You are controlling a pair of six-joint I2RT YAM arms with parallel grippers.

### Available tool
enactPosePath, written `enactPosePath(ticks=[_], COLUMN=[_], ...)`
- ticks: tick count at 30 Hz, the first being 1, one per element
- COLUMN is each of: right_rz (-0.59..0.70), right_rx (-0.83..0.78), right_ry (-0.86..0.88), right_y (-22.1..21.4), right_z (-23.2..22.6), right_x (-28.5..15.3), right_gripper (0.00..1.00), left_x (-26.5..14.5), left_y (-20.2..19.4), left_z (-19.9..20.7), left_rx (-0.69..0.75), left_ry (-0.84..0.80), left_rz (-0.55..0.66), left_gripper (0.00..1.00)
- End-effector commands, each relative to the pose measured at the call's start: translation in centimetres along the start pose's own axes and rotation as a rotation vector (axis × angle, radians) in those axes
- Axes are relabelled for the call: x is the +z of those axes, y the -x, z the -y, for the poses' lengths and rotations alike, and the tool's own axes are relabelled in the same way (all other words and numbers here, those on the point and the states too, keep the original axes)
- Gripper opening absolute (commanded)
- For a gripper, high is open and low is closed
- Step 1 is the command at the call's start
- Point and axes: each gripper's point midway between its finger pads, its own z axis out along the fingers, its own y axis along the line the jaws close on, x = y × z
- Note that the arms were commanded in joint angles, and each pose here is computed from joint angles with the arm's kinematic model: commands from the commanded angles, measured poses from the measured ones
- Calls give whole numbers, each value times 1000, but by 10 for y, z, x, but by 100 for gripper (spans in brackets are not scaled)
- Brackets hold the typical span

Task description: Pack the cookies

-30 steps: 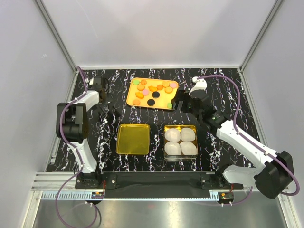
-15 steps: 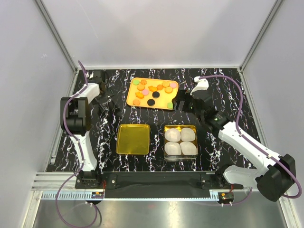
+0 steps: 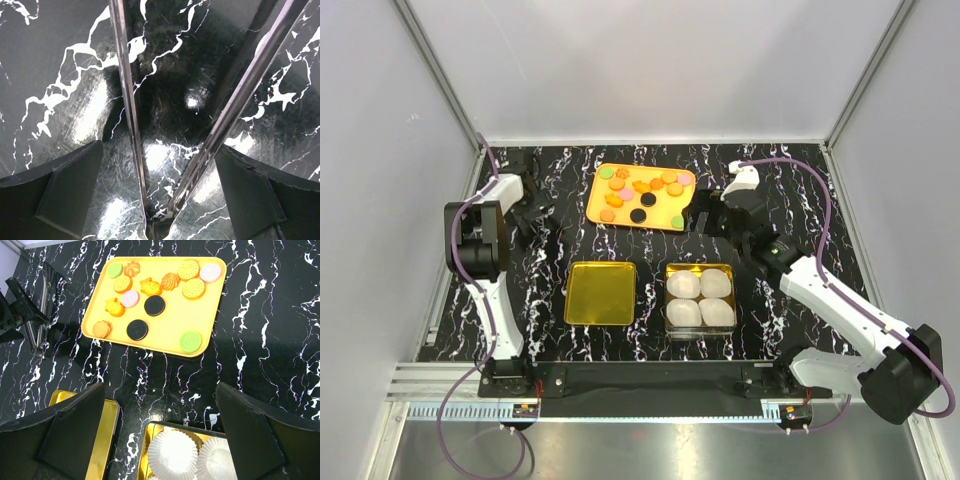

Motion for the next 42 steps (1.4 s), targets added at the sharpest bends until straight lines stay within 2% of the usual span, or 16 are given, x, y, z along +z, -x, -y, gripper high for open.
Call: enactPosePath(ticks=[1,5,11,17,19,25,28,34,42], right_rz=[30,33,36,42,45,52,58,54,41], right_rx=[0,-1,-4,-3,-2,2,2,8,7], right_ry=[17,15,18,31,34,36,39,51,60], right_y=[10,11,11,11,12,15,16,15,12], right_z=[-3,-2,-2,-4,-4,-4,-5,-7,-9], right_x=[-7,-7,-9,-11,-12,-13,-15,-15,-11], right_gripper=[100,100,100,100,100,100,100,100,100], left_x=[-3,0,5,2,-3,-57,-107,-163,-213], left_y=[18,13,8,12,15,34,41,26,9], left_z=[11,14,5,2,4,13,20,17,21], left_rx=[14,18,12,23,33,73,99,105,153], left_ry=[-36,-54,-5,7,-8,-53,-85,-153,-271], left_rz=[27,9,-16,-4,4,114,208,275,301], left_gripper=[99,99,93,79,70,62,61,61,58])
